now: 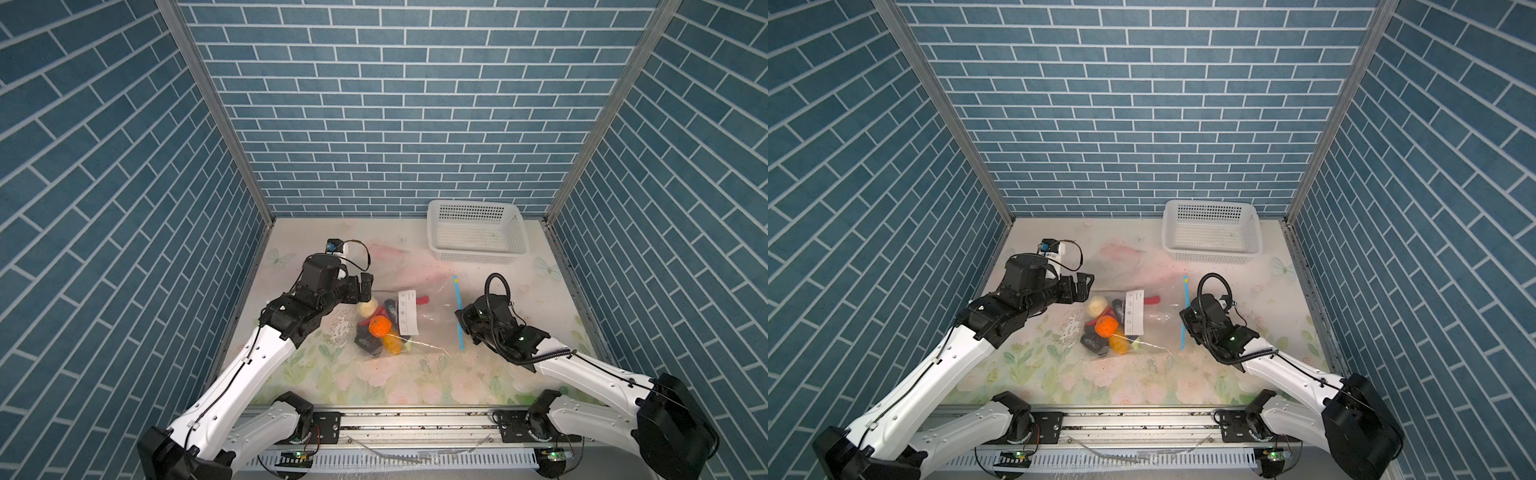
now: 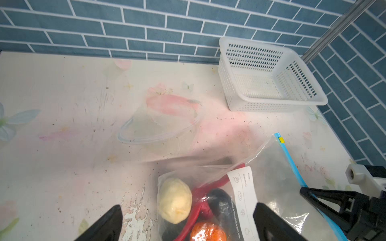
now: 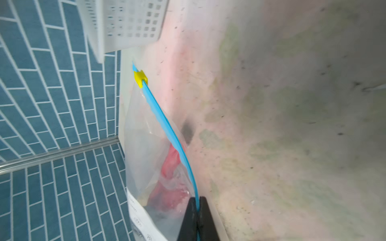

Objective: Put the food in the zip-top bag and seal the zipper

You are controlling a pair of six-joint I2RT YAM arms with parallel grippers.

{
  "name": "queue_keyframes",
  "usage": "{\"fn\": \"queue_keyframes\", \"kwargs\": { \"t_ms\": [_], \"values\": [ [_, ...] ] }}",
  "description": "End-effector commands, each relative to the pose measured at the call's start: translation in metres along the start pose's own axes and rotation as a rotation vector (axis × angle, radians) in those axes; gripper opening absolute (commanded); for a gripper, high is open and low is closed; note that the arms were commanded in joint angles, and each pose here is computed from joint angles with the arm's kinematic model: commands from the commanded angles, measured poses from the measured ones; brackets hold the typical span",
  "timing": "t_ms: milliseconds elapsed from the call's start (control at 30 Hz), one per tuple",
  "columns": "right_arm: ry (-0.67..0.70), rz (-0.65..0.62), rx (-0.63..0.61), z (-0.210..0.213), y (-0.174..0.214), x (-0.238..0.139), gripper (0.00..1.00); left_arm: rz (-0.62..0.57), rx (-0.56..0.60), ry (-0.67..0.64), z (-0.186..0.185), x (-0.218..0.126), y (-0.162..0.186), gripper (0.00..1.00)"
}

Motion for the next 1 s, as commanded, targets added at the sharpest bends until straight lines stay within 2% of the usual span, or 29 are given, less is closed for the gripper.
{"fn": "queue_keyframes", "kwargs": {
  "t_ms": [0,200,467,733,967],
  "values": [
    [-0.084,0.063,-0.008,0.007,0.001,0.006,0.0,0.007,-0.024,0.026,-0.002,0.009,0.007,0.99],
    [-0.062,0.059,-0.046,-0.019,-0.009,0.017,0.0,0.034,-0.035,0.014,0.004,0.016,0.02,0.99],
    [-0.057,0.186,-0.096,-0.037,-0.004,0.039,0.0,0.053,-0.029,0.001,0.008,0.02,0.03,0.99],
    [-0.027,0.213,-0.15,-0.057,-0.009,0.045,0.0,0.071,-0.027,-0.002,0.011,0.025,0.039,0.99],
    [0.052,0.192,-0.162,-0.093,-0.022,0.046,0.0,0.1,-0.027,0.02,0.006,0.032,0.042,0.99]
  ]
}}
Point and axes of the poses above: each gripper's point midway between its finger pads, its own x axis out along the fingers, its own z axis along the line the jaws close on, y = z × x, the point moved 1 cm from there along -x, back along the fingers, and after that the axes turned 2 degrees about -x, right-handed, at the moved point
